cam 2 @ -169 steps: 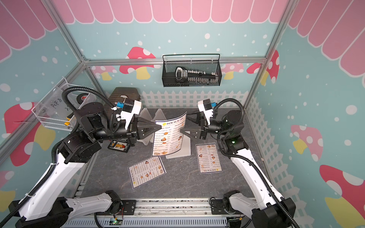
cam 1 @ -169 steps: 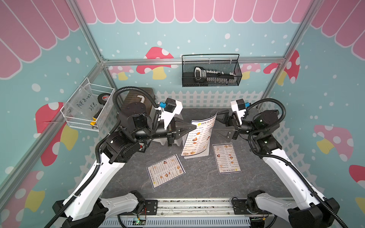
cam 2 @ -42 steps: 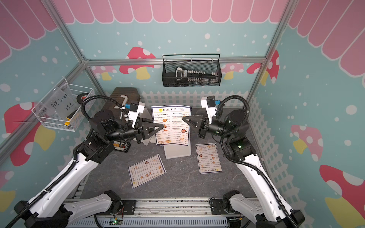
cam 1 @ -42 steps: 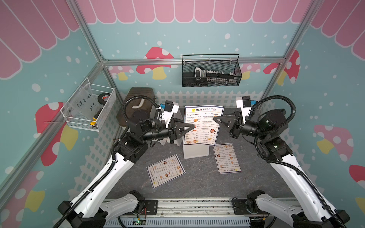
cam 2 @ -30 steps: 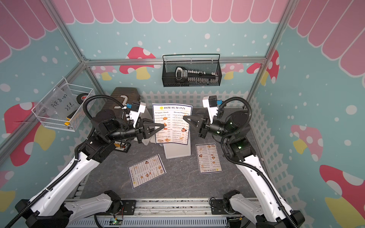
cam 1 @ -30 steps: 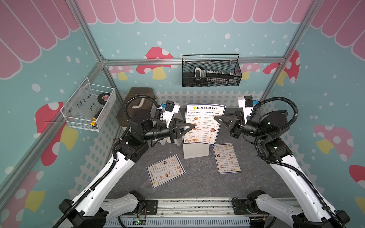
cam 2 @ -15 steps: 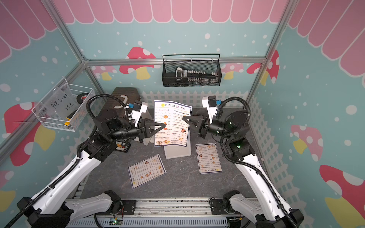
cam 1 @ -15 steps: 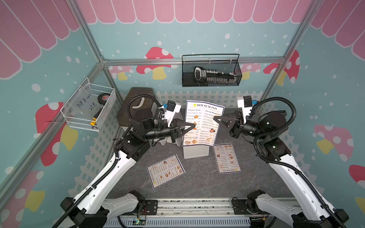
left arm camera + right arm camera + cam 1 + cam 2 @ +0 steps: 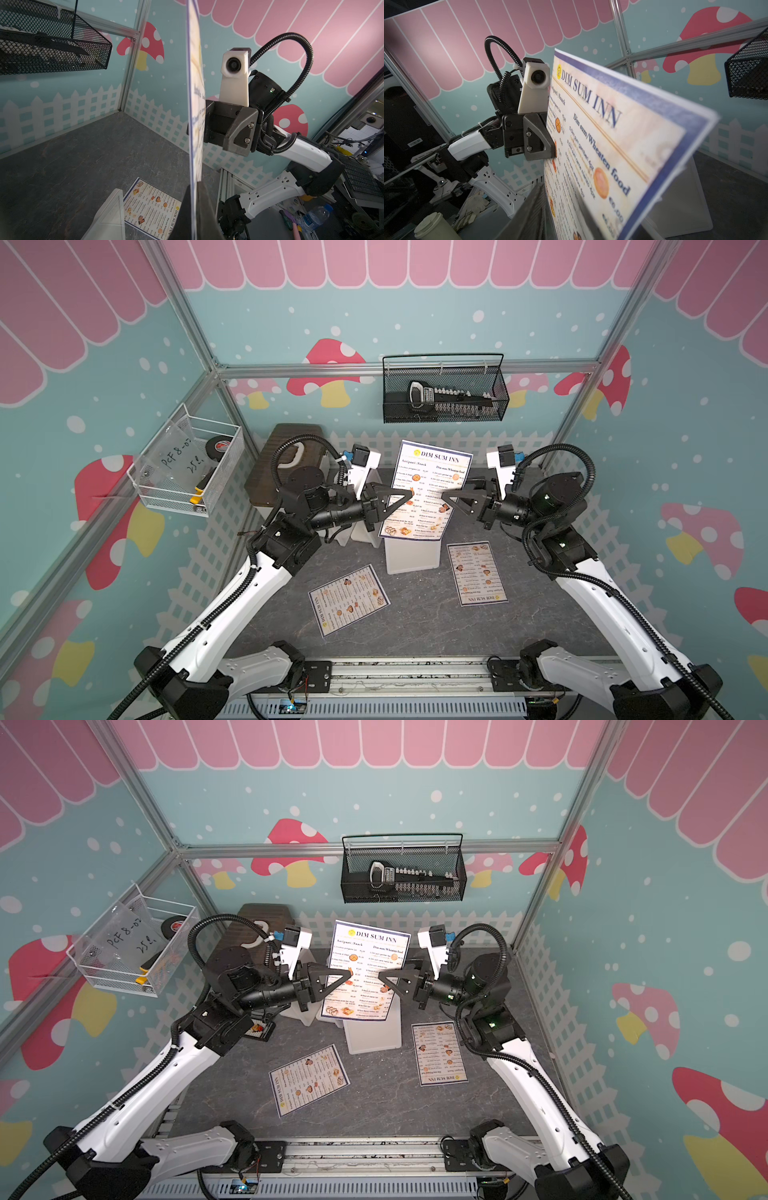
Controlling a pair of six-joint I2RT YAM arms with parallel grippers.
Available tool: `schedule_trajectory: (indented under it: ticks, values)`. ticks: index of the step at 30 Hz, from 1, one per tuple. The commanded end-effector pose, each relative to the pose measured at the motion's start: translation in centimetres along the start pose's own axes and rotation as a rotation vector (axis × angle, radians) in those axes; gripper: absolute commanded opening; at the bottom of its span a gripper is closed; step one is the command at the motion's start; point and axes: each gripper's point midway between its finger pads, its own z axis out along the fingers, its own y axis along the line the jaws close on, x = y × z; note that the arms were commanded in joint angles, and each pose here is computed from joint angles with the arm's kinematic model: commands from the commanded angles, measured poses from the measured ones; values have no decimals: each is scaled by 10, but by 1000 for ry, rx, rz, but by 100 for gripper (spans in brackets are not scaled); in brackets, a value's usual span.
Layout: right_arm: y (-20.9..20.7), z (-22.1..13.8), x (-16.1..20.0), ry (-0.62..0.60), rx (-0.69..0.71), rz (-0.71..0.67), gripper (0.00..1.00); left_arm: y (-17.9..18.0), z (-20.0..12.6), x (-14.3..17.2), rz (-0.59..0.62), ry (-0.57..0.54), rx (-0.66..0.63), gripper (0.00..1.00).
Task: Insert the menus into the narrow rack
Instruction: Pick up the menu from the center of the board.
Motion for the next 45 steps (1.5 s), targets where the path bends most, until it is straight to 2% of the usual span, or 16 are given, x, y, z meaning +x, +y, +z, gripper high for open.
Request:
schedule_trajectory:
  ticks: [1,13,18,26,28,30,32,35,45]
  values:
    - [-10,1,-6,-48,28,11,46,11,3,-4,-24,-34,-27,0]
    - [-20,0,-9,-148,27,67,44,30,2,-10,-58,-121,-109,0]
    - [-24,-1,-11,-168,40,76,35,35,2,-8,-66,-127,-128,0]
    - [-32,5,-8,-149,48,80,13,43,5,2,-80,-104,-142,0]
    - [-35,6,-6,-129,61,70,5,45,6,5,-81,-88,-149,4]
    - [-39,7,-1,-94,87,56,0,48,7,10,-84,-69,-157,15]
    - [-46,6,7,-48,132,38,0,52,10,18,-100,-36,-163,29]
    - [-57,5,19,24,197,13,0,55,16,30,-132,18,-138,38]
    - [-69,6,36,134,226,-40,0,76,31,49,-237,74,-140,46]
